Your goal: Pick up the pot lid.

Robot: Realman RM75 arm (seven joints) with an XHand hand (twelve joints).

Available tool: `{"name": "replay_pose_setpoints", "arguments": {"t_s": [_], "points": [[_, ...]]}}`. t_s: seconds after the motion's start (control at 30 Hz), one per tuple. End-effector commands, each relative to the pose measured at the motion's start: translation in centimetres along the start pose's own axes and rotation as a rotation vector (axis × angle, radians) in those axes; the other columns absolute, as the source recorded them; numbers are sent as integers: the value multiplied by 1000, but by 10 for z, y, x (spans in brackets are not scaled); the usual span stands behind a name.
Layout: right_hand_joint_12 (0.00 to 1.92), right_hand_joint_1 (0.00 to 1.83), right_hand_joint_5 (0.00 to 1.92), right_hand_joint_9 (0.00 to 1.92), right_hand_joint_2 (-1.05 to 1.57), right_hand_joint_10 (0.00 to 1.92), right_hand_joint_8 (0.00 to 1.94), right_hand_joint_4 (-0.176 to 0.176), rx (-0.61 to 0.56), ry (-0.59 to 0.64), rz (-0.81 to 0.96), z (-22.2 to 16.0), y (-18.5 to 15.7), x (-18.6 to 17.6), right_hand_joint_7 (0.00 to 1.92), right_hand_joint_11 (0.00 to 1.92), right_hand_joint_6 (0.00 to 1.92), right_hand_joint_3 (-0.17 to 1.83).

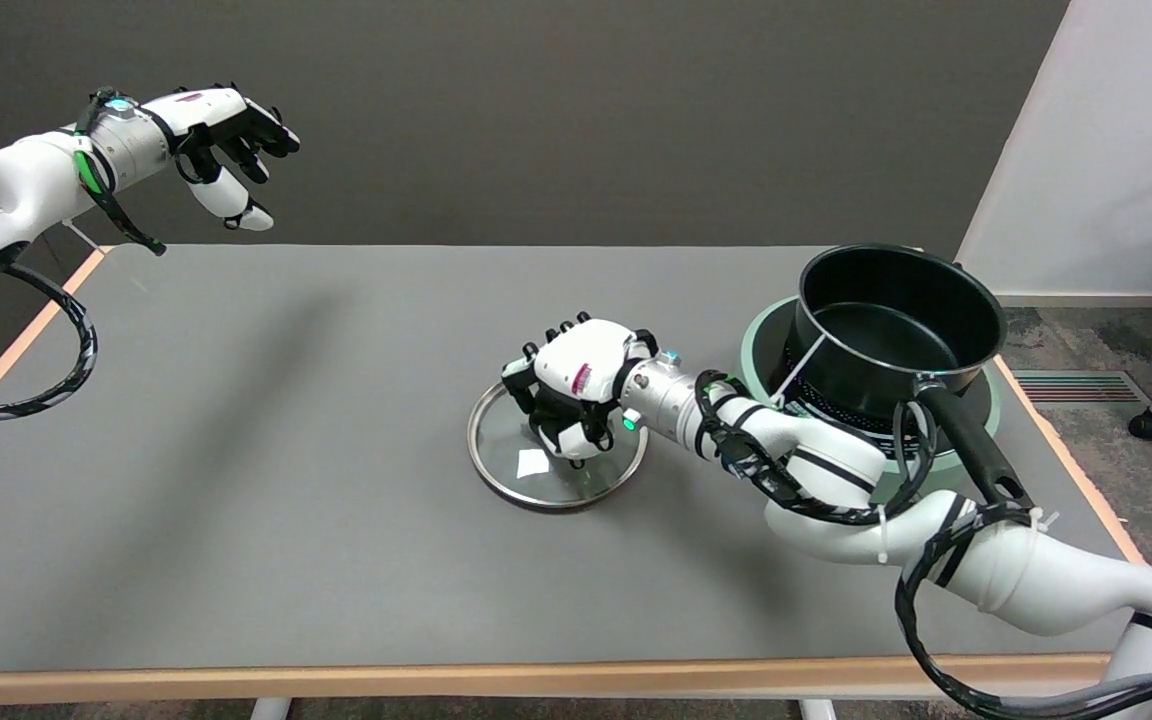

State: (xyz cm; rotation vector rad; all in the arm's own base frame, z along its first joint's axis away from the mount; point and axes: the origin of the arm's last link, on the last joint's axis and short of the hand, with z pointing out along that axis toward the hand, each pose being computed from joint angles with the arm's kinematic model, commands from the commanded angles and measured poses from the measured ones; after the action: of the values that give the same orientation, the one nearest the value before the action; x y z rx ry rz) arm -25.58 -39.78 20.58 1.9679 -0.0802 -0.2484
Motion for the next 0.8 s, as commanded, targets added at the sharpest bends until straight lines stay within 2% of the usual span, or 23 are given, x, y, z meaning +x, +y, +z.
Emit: {"name": "replay_pose_setpoints", "arguments": {"t_s": [0.03,0.77,0.8], "points": [[1920,1334,508,748,866,1841,1572,176,15,57,-18,-1,0,22,779,506,1381,771],[1883,1340,524,761,846,1840,1563,176,45,157,11,3,-4,65,793,545,1388,795],[1881,1340,525,762,845,1838,1561,176,117,191,-14,-1,-31,79,794,547,1391,796]]}}
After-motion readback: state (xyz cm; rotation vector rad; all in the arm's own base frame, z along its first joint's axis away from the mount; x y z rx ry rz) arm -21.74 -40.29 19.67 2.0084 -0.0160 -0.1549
